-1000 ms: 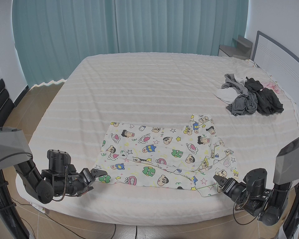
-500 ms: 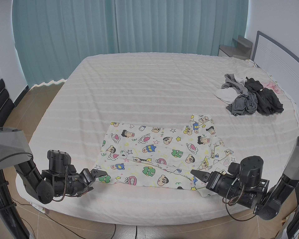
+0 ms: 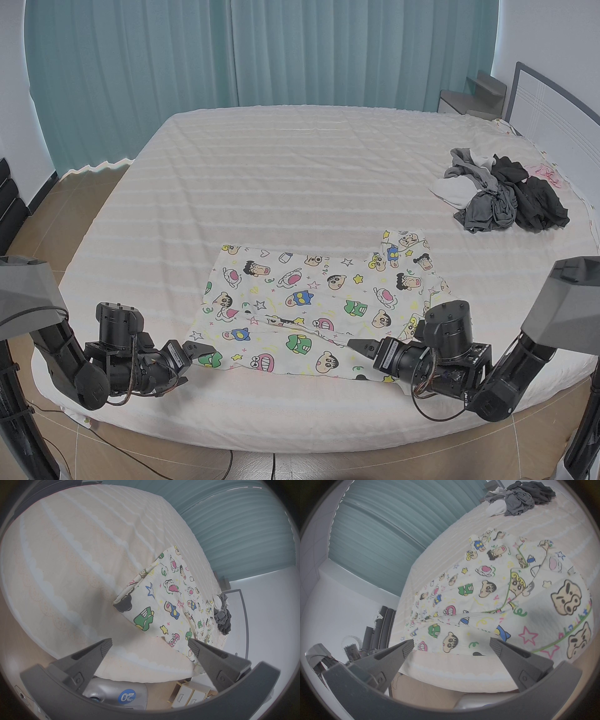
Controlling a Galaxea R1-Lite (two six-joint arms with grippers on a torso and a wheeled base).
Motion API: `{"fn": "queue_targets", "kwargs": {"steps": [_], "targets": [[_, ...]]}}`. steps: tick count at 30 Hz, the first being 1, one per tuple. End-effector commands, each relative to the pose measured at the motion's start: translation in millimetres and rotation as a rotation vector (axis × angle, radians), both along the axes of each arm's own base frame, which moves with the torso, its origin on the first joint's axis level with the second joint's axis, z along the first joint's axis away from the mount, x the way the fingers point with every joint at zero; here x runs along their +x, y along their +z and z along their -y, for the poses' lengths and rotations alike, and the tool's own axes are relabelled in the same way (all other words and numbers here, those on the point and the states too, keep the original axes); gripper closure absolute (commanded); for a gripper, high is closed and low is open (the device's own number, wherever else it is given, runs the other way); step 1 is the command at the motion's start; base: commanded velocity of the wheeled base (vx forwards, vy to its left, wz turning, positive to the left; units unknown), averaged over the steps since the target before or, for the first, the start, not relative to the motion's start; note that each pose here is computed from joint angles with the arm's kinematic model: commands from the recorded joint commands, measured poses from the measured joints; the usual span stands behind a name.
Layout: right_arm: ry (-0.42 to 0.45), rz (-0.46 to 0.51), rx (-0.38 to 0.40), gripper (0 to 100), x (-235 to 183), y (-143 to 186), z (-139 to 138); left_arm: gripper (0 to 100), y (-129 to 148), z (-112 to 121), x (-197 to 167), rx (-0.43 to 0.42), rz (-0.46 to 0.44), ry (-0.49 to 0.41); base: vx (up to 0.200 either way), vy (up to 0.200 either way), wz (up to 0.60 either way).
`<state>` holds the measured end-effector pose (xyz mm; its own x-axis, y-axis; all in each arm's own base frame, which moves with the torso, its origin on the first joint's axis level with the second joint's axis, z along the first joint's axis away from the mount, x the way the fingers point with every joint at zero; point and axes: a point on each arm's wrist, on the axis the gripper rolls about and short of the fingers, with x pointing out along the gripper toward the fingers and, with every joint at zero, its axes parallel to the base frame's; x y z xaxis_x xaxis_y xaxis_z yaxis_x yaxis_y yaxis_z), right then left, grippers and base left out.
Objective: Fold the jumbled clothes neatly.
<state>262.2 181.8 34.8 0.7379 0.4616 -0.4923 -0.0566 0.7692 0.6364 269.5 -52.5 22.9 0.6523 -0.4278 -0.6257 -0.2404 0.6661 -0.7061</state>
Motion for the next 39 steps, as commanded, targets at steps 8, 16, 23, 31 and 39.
{"fn": "queue_targets", "kwargs": {"steps": [8, 16, 23, 31, 39], "targets": [[0.026, -0.021, -0.055, 0, 13.9, -25.9, -12.7, 0, -1.2, 0.8, -1.2, 0.002, -0.005, -0.005, 0.000, 0.000, 0.00], [0.037, -0.048, -0.108, 0, 29.2, -35.3, -25.3, 0, -1.6, 0.8, -1.2, 0.001, -0.008, -0.004, 0.000, 0.000, 0.00], [-0.015, -0.003, -0.162, 0, 54.3, -33.7, -32.1, 0, -1.6, 0.8, -1.2, 0.001, -0.008, -0.004, 0.000, 0.000, 0.00], [-0.068, 0.074, -0.192, 0, 73.6, -20.2, -34.8, 0, -1.6, 0.8, -1.2, 0.002, -0.007, -0.005, 0.000, 0.000, 0.00], [-0.072, 0.083, -0.200, 0, 70.0, -15.5, -33.5, 0, -1.4, 0.8, -0.8, 0.002, -0.005, -0.005, 0.000, 0.000, 0.00]]}}
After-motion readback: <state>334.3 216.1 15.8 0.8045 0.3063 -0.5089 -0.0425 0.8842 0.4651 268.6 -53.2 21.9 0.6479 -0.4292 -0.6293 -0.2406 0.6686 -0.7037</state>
